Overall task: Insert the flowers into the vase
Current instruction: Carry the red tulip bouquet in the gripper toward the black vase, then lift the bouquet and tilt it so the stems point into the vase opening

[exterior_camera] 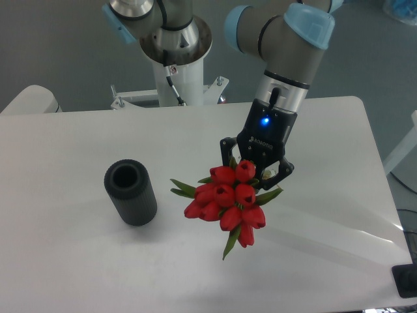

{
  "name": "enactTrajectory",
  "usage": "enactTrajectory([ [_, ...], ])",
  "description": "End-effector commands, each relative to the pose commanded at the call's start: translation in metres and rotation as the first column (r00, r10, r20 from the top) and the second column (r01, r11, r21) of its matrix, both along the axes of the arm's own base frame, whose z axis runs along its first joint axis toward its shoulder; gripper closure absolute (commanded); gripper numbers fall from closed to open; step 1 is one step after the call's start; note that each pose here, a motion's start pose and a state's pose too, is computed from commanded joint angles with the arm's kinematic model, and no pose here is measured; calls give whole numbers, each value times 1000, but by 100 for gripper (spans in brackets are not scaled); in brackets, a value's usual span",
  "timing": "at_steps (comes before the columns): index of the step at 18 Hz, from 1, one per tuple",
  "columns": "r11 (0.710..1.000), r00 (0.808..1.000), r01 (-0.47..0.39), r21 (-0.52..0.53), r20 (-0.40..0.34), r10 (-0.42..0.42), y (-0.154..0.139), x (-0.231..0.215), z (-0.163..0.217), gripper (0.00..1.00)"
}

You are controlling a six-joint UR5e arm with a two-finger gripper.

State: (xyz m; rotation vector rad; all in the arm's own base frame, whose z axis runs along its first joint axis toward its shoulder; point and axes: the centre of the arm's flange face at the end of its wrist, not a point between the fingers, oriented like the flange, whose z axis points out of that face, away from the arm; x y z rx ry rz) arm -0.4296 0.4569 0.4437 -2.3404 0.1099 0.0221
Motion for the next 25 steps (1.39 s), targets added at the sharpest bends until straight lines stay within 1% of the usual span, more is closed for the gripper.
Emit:
enactTrajectory([
  [6,1000,1000,-7,4,9,7,1,1,2,78],
  [11,999,998,-42,6,51,41,7,8,6,78],
  [15,998,996,-59,16,73,58,14,24,19,78],
  [17,999,996,-42,21,77,40,23,35,20,78],
  [21,998,994,20,61,106,-27,42,59,24,78],
  [23,995,988,25,94,152,-39,46,65,27,78],
  [25,988,978,54,145,192,-82,48,72,29,78],
])
